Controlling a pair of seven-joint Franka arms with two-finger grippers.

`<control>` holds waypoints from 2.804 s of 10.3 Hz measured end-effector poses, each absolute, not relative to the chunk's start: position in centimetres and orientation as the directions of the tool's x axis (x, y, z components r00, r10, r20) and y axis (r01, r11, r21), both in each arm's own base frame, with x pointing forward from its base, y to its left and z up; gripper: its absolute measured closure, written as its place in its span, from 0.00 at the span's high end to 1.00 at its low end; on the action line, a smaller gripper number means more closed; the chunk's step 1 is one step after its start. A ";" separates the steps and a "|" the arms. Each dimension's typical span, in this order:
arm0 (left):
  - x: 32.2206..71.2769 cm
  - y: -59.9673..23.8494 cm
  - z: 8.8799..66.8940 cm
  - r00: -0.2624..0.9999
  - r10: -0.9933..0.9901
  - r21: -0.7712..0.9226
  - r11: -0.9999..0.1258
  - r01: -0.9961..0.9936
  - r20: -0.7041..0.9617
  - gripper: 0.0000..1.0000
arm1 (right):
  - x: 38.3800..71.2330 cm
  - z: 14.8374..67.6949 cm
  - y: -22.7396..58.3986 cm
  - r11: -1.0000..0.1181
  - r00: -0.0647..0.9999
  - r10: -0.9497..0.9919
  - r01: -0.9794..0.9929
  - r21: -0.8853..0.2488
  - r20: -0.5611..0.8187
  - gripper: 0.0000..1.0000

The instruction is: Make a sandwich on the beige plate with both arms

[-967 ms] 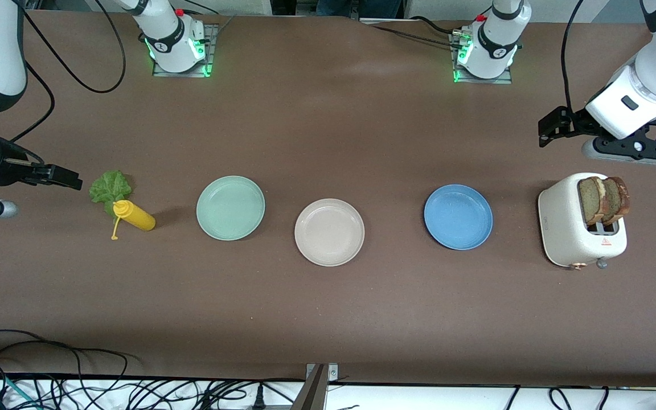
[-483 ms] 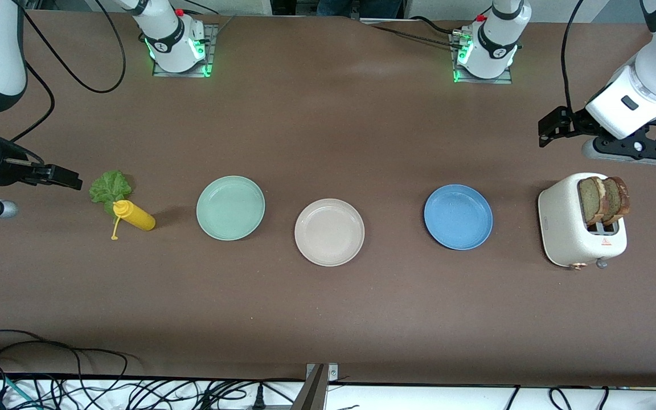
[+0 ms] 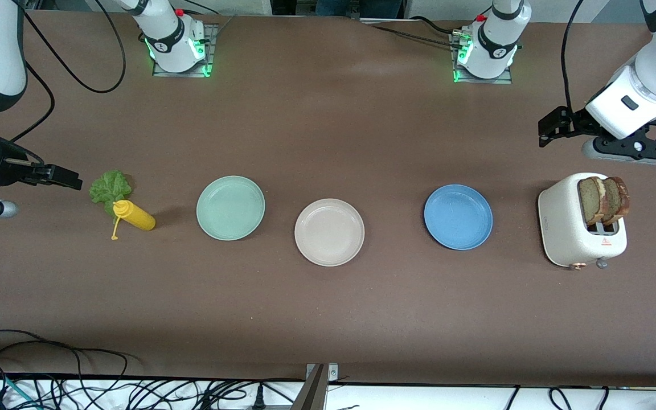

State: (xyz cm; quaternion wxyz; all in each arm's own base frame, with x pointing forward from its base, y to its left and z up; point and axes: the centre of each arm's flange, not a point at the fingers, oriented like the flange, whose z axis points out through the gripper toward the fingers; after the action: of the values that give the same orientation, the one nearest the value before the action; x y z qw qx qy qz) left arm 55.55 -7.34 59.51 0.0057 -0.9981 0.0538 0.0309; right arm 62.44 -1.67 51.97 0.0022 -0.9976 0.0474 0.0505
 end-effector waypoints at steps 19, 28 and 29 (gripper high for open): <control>58.8 2.6 55.7 0.995 -0.087 0.006 -0.996 -0.087 -0.058 1.00 | 62.4 51.9 -1.9 -0.995 0.990 -0.097 -0.098 0.001 -0.102 1.00; 60.8 11.0 38.2 0.993 -0.086 -0.043 -0.995 -0.090 -0.079 1.00 | 62.4 51.9 -2.0 -0.995 0.990 -0.099 -0.100 0.001 -0.103 1.00; 60.1 10.9 37.8 0.992 -0.086 -0.041 -0.995 -0.090 -0.090 1.00 | 62.4 51.9 -1.9 -0.995 0.990 -0.099 -0.100 0.001 -0.103 1.00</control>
State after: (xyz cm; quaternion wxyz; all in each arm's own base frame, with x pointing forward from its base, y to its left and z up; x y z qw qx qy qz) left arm 60.05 10.93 37.76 0.0225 -0.9978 0.0439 0.0440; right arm 62.40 -1.95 51.94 0.0019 -0.9974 0.0498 0.0513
